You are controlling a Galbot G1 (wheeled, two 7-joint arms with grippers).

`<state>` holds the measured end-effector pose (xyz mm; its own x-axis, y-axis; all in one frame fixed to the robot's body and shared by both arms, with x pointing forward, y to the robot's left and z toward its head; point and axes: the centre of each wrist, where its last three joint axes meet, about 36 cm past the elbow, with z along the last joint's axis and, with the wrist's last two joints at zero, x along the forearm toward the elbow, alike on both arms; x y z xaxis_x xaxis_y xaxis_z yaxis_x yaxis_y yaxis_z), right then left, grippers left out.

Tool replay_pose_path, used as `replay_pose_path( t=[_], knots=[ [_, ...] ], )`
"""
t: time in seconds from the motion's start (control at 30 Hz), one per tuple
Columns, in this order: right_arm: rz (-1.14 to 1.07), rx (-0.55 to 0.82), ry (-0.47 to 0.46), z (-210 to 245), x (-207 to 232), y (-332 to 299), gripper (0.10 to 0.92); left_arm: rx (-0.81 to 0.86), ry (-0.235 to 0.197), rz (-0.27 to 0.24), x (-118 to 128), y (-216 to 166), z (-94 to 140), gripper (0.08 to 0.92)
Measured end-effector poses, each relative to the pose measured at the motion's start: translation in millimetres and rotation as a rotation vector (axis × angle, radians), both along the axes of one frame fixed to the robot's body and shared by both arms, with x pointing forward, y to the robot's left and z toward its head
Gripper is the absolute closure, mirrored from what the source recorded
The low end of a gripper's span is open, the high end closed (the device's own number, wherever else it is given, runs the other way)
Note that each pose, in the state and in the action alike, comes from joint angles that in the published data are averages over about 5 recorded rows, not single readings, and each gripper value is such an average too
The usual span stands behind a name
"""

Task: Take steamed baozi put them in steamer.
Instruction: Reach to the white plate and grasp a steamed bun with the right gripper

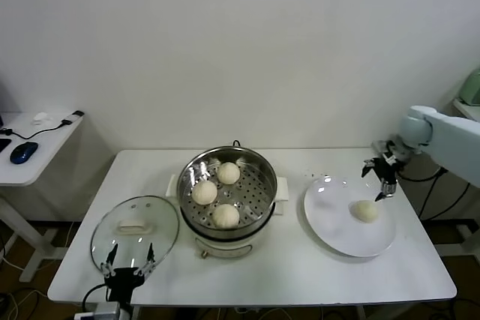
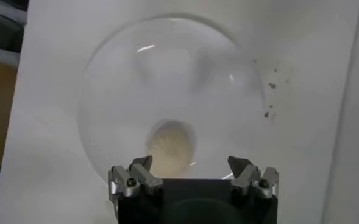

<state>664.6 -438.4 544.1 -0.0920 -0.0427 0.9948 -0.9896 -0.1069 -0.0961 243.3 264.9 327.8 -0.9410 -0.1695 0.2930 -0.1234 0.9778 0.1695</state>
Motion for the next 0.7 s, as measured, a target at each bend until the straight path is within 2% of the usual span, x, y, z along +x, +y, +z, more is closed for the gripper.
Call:
replay_pose_path(
  t=[0.33, 0.7],
  knots=[
    [-0.080, 0.001, 0.019, -51, -6, -9, 0.200, 0.002, 0.014, 0.001, -2, 0, -5, 0.177],
    [-0.106, -0.010, 0.019, -77, -4, -6, 0.212, 0.003, 0.016, -0.002, -2, -1, -6, 0.177]
  ],
)
